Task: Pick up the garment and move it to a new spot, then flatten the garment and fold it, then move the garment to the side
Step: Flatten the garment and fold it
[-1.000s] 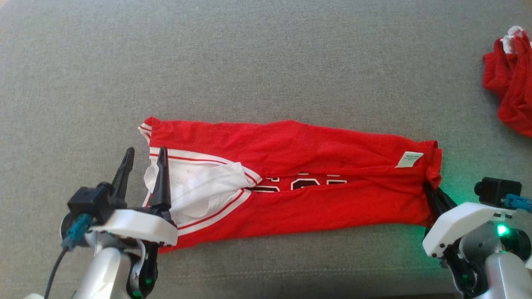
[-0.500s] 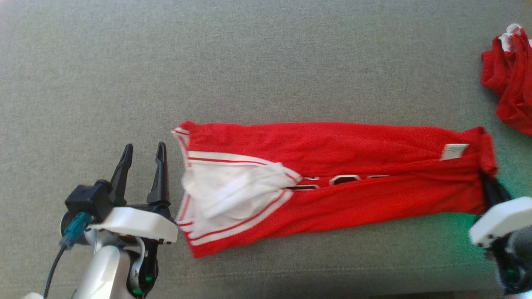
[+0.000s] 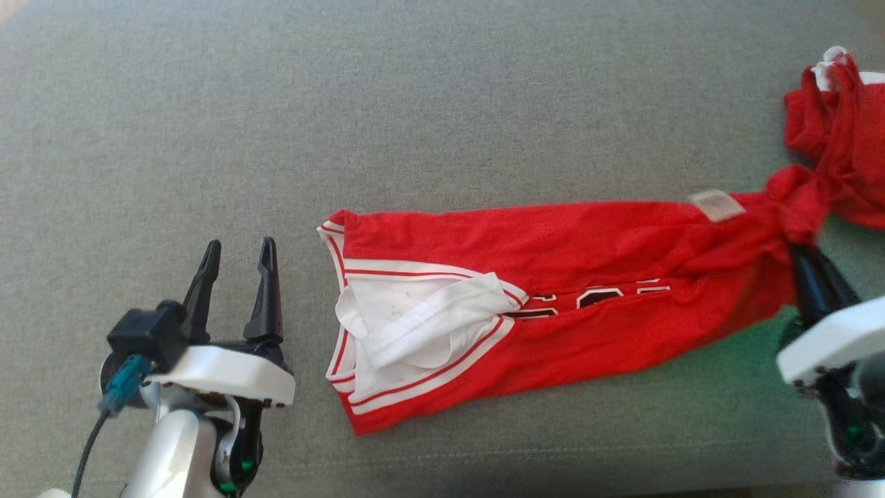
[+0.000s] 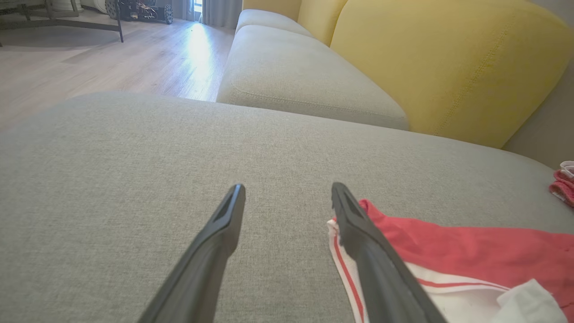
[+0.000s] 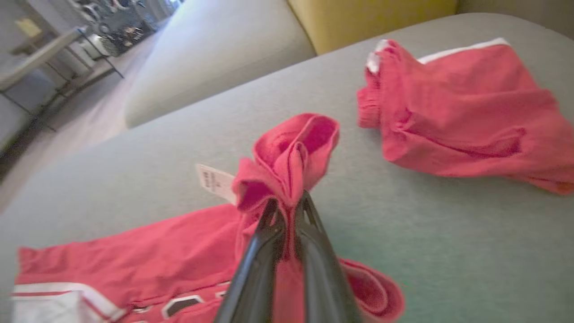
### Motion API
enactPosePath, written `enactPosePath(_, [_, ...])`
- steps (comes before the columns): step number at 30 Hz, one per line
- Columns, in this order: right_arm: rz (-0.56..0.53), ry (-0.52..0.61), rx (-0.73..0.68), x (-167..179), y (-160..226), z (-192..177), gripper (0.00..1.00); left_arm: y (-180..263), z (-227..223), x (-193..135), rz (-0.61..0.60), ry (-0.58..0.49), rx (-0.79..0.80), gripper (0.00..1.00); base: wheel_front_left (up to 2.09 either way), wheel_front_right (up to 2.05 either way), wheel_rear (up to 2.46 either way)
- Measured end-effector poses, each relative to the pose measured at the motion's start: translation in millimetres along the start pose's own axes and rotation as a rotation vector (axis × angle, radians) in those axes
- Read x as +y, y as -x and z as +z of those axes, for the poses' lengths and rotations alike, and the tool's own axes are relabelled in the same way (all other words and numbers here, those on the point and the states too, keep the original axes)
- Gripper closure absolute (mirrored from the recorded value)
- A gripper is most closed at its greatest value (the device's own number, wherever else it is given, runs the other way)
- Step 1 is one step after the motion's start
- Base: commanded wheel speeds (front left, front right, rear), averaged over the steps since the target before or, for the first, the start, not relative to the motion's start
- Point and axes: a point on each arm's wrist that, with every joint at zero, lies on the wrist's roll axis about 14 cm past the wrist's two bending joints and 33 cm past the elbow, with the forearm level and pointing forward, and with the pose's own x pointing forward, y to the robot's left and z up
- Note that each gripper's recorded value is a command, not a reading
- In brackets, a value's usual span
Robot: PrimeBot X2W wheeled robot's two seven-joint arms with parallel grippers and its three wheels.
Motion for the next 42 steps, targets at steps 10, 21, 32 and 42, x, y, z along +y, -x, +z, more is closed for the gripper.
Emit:
enactPosePath(10, [0.406, -0.115, 0.083, 116.1, 16.3, -7.6, 1.00, 6.0, 7.6, -1.2, -0.007, -0.009, -0.019, 0.00, 0.00, 0.00, 0.00])
enactPosePath(21, [0.862, -0.149, 0.349, 263.4, 33.9, -74.1, 1.00, 20.5, 7.0, 13.0, 0.046, 0.007, -0.016, 0.00, 0.00, 0.00, 0.00])
enactPosePath(32, [0.910, -0.128, 0.449, 292.8, 19.4, -122.4, 0.59, 21.2, 3.7, 27.5, 0.094, 0.013, -0.007, 0.00, 0.00, 0.00, 0.00])
enactPosePath(42, [0.821, -0.151, 0.115, 260.3, -10.5, -54.7, 0.00, 11.9, 2.0, 13.3, 0.044, 0.003, -0.006, 0.00, 0.00, 0.00, 0.00])
